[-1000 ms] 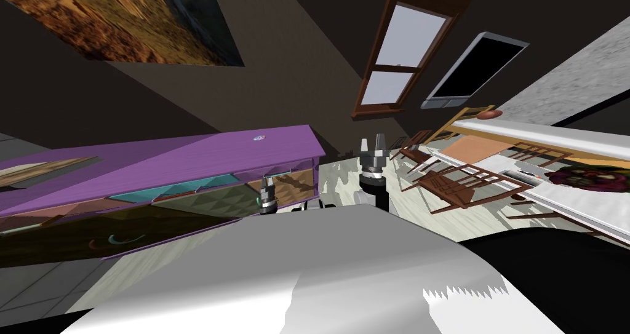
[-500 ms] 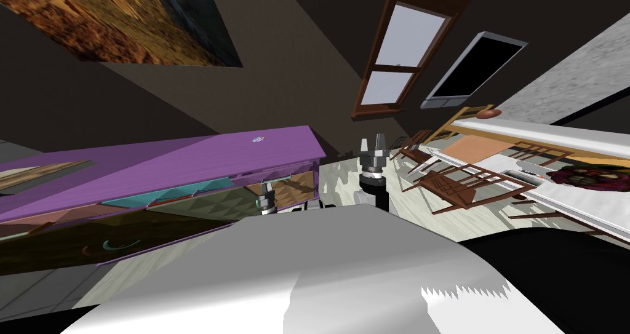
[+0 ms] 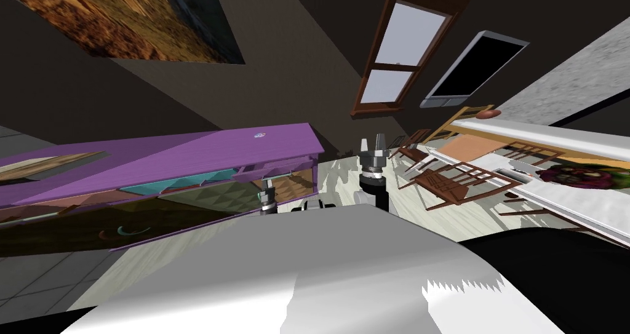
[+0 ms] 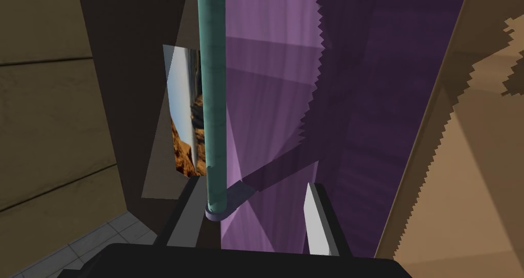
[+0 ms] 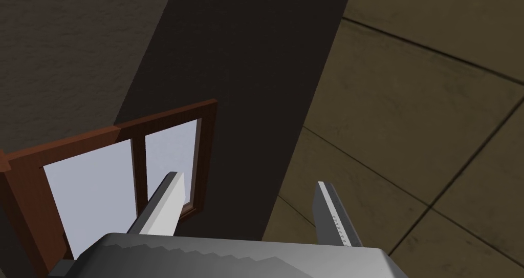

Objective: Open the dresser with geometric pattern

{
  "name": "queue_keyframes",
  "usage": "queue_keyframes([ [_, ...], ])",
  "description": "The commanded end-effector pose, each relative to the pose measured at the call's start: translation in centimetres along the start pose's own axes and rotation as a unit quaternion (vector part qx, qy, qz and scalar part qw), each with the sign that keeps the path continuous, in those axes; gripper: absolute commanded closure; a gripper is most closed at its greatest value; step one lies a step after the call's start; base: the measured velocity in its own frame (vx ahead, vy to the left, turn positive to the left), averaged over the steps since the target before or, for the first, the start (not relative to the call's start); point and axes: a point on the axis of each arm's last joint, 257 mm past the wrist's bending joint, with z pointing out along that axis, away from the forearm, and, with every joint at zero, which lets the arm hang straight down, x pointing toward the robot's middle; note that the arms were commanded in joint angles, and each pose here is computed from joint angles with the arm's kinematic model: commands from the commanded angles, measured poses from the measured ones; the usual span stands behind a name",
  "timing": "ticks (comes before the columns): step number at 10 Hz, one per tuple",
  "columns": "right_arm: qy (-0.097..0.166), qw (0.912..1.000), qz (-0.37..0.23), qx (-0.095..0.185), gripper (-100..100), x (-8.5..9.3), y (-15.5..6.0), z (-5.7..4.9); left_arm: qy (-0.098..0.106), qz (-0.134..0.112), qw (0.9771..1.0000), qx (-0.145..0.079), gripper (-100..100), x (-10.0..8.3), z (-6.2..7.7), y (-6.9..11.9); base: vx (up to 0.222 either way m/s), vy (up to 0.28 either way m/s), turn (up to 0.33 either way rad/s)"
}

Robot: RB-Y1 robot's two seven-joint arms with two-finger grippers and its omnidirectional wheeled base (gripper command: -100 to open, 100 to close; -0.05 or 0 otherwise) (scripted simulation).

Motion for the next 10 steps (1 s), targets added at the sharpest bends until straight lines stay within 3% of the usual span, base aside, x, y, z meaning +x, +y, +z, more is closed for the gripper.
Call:
queue_keyframes([
  [1,0.000,1.0000,0.000,0.000,0,0.0,0.0,0.0,0.003,-0.002,1.0000,0.003,100,0.0,1.4,-0.1,-0.145,-0.031,0.009],
  [2,0.000,1.0000,0.000,0.000,0,0.0,0.0,0.0,0.005,-0.003,1.0000,0.002,100,0.0,2.3,-0.1,-0.124,-0.045,0.030],
  [3,0.000,1.0000,0.000,0.000,0,0.0,0.0,0.0,0.004,-0.003,0.9999,-0.010,100,0.1,1.2,0.5,-0.056,-0.020,0.009],
  [4,0.000,1.0000,0.000,0.000,0,0.0,0.0,0.0,0.005,-0.005,0.9999,-0.014,-100,0.1,2.9,0.9,-0.048,-0.013,0.038],
  [5,0.000,1.0000,0.000,0.000,0,0.0,0.0,0.0,0.005,-0.005,0.9999,-0.015,-100,0.1,2.9,1.0,-0.060,-0.018,0.017],
  [10,0.000,1.0000,0.000,0.000,0,0.0,0.0,0.0,0.009,-0.010,0.9998,-0.016,-100,0.2,7.6,1.1,-0.065,-0.014,0.016],
])
